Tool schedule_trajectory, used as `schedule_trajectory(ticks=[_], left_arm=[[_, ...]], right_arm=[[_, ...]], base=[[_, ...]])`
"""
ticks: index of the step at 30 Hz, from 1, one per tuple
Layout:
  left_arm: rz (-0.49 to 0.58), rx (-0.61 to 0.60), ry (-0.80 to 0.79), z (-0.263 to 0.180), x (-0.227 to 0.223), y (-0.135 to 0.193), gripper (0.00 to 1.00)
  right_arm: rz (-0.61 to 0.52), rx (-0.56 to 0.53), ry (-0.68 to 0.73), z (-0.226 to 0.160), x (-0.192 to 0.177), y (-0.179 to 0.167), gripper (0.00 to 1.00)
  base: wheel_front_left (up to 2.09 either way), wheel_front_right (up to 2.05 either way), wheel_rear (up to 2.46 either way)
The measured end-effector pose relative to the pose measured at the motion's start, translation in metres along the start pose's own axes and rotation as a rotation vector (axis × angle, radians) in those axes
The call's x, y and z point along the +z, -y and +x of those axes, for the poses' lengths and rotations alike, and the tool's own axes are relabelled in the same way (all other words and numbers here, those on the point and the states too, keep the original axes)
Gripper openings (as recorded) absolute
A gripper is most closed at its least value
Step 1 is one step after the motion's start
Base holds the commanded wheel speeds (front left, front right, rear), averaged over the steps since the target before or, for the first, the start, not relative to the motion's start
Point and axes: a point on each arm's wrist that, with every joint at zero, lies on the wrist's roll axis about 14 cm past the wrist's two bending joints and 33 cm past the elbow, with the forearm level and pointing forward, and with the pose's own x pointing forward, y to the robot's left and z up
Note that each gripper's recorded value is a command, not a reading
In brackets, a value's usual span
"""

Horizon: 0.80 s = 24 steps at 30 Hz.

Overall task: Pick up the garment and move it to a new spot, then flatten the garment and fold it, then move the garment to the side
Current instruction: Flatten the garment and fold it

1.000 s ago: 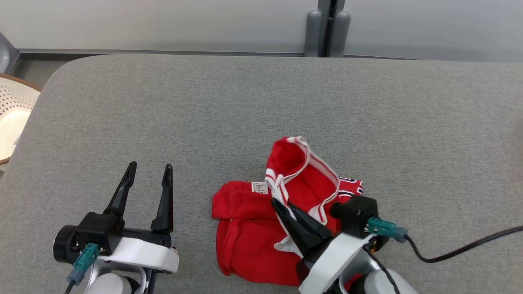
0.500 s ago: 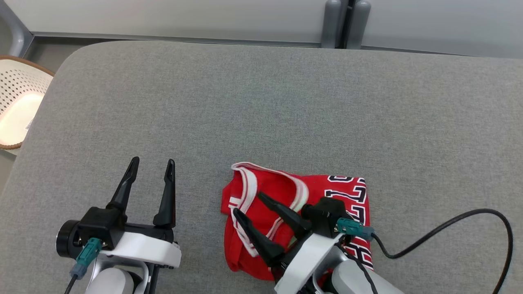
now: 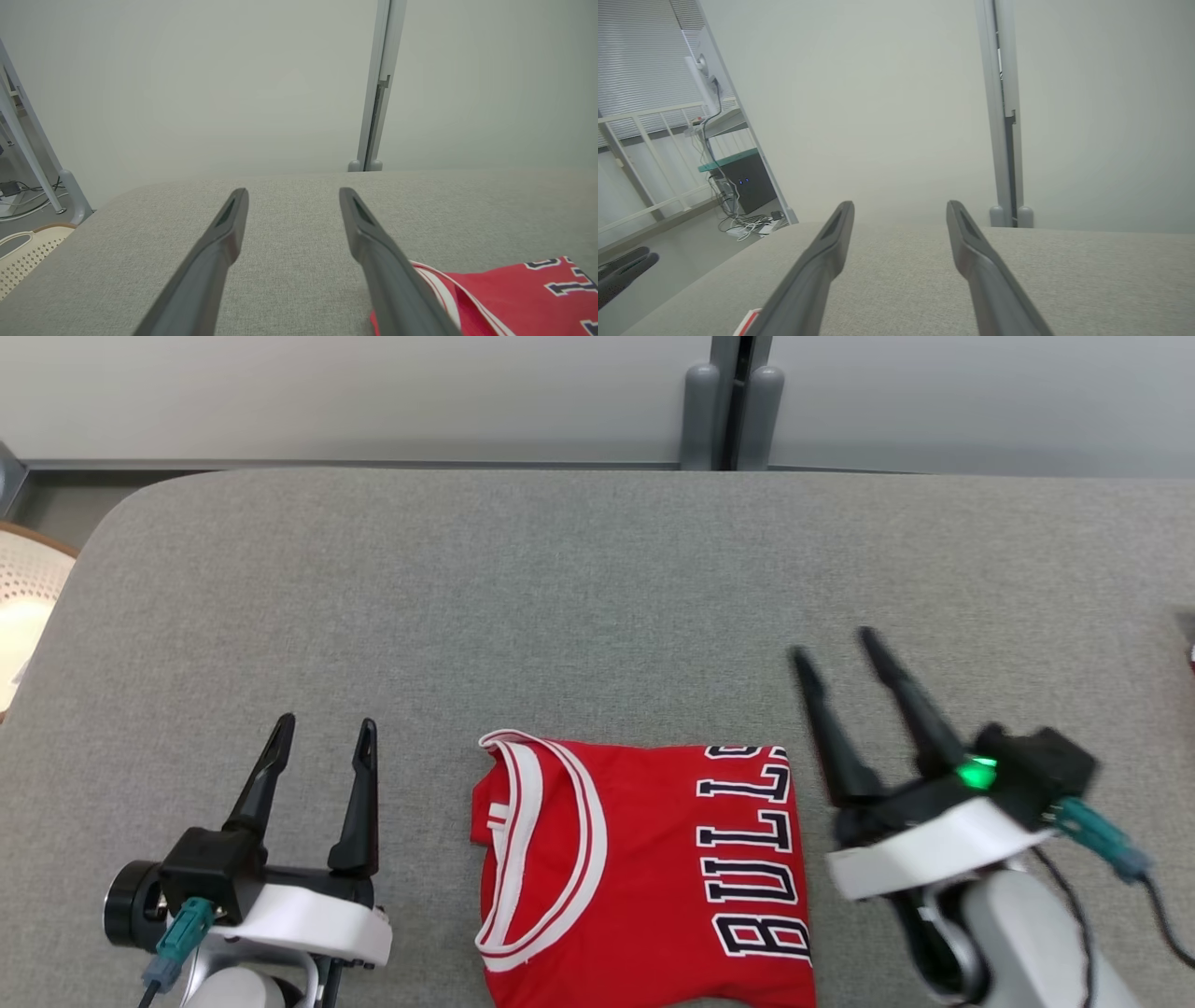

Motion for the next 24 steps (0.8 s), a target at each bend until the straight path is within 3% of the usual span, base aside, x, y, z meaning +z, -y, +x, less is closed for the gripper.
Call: schedule_trajectory(ticks=[5, 8, 24], left_arm=[[0.01, -0.005, 0.004, -0.005, 0.003, -0.001, 1.0], [0.019, -0.003, 0.003, -0.01, 0.005, -0.003, 1.0], [0.017, 0.01, -0.011, -0.045, 0.009, -0.009, 1.0]], right_arm=[[-0.096, -0.217, -0.029, -0.049, 0.012, 0.067, 1.0], [-0.132, -0.295, -0.042, -0.074, 0.02, 0.084, 1.0], [-0.168, -0.37, -0.094, -0.132, 0.035, 0.07, 1.0]], base=[[0.0, 0.0, 0.0], [0.0, 0.0, 0.0], [0.0, 0.0, 0.0]])
